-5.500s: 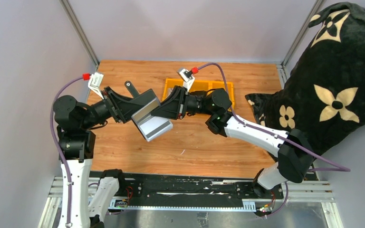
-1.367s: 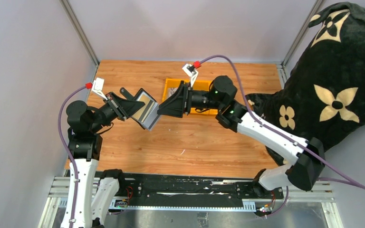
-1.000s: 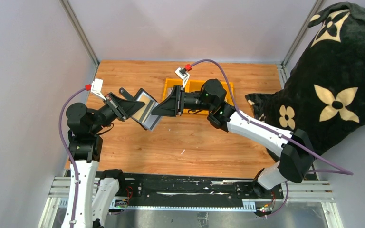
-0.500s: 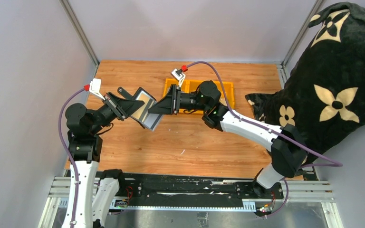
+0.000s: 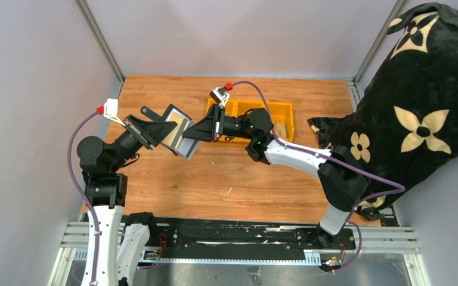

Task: Take the credit cards out of the card holder
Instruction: Remove the credit card from the card holder.

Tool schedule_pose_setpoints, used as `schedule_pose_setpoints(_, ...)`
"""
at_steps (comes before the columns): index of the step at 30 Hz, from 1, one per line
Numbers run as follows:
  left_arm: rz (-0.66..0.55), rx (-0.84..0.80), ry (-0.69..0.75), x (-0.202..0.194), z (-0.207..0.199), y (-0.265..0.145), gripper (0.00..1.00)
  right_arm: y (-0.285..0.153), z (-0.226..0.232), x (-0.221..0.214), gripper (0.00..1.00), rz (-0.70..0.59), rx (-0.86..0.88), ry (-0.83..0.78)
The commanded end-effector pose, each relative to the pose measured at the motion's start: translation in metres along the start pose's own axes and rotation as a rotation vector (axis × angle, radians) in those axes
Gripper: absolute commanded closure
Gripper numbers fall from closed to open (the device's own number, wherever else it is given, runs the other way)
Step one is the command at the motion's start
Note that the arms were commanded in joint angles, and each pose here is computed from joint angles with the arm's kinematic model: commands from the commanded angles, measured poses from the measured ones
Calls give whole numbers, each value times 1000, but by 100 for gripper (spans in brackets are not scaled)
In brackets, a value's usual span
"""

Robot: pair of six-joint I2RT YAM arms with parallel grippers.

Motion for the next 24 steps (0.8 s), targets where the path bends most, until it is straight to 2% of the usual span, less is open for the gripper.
schedule_pose_setpoints(1,67,-46,-38,-12,2,-1,89,3,36,-11,80,16,157,-50)
schedule_pose_setpoints(4,64,-40,-33,-13,3,-1,91,4,36,-11,68,14,153,-47)
schedule_pose_setpoints(8,68,-31,-16,-15,5,-2,91,5,32,-9,68,-3,129,-37)
schedule_pose_setpoints(12,67,-32,-2,-17,4,-4,85,5,28,-8,87,-19,103,-30)
schedule_pose_setpoints(15,74,-30,-13,-19,5,-5,73,4,27,-9,100,-18,93,-38)
schedule_pose_setpoints(17,77,-32,-25,-20,5,-5,70,3,27,-10,100,-21,84,-48)
schedule_pose_setpoints(24,68,-36,-63,-17,5,-2,74,-6,23,-16,100,-23,54,-68)
Point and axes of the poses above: each gripper's point midway between its finger pads, its own y axis out along the fingers, its own z axis along the line the jaws close on, x = y × z, the point moved 8 cm from there along -y, back along the fingers, and after that the axes turned 11 degrees about y, right-handed, at the moved point
